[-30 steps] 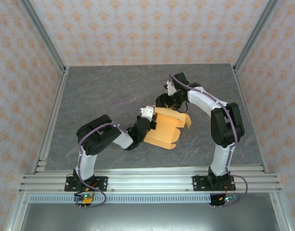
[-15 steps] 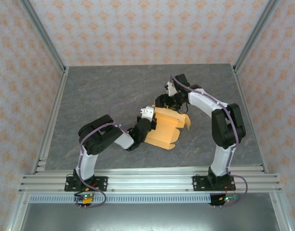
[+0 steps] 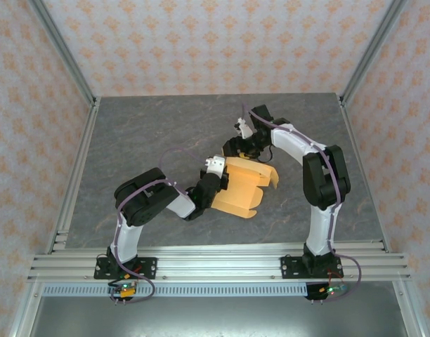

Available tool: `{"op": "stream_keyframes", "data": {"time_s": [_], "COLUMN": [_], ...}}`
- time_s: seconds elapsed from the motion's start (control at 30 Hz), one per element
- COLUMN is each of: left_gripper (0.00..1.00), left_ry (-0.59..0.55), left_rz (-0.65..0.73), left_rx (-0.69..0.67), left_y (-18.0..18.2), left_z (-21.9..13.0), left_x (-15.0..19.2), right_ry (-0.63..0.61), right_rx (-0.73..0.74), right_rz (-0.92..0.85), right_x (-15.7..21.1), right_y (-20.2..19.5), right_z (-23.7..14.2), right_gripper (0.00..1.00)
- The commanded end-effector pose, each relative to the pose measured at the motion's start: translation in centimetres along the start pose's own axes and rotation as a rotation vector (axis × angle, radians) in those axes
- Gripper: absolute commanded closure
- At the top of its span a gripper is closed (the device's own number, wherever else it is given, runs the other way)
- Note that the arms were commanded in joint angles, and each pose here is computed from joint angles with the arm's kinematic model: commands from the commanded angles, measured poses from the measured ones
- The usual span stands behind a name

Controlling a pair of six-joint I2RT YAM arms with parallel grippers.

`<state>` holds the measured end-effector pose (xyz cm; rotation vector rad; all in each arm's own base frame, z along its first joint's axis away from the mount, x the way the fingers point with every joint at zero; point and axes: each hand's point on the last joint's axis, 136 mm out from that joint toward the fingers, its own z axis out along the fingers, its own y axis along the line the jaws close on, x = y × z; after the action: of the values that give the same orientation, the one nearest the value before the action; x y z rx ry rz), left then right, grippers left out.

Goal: Fold the paper box

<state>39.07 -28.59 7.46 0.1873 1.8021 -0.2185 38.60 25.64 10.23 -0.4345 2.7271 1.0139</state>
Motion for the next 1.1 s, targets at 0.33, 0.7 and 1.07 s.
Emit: {"op": "stream_keyframes", "data": {"time_s": [0.33,0.7,1.07], "left_gripper": [0.9,1.0,1.0], "left_ry": [-0.007,-0.008,0.033], "left_rz": [-0.088,-0.064,-0.108], "left_rx": [-0.03,-0.046,-0.176], "left_y": [1.3,1.8,6.9], "left_z": [0.2,-0.7,-2.8], "left_x": [0.4,-0.8,-2.1], "right_ry": [0.044,-0.286,-0.667], "right_rx": [0.092,0.081,0.145], "right_rz": [0.006,-0.103,-0.355], "right_x": [3.3,-0.1,-0.6], "right_y": [-2.4,0.5,2.7], "right_z": [0.9,-3.6,-12.4], "right_gripper": [0.28,0.24,0.18]}}
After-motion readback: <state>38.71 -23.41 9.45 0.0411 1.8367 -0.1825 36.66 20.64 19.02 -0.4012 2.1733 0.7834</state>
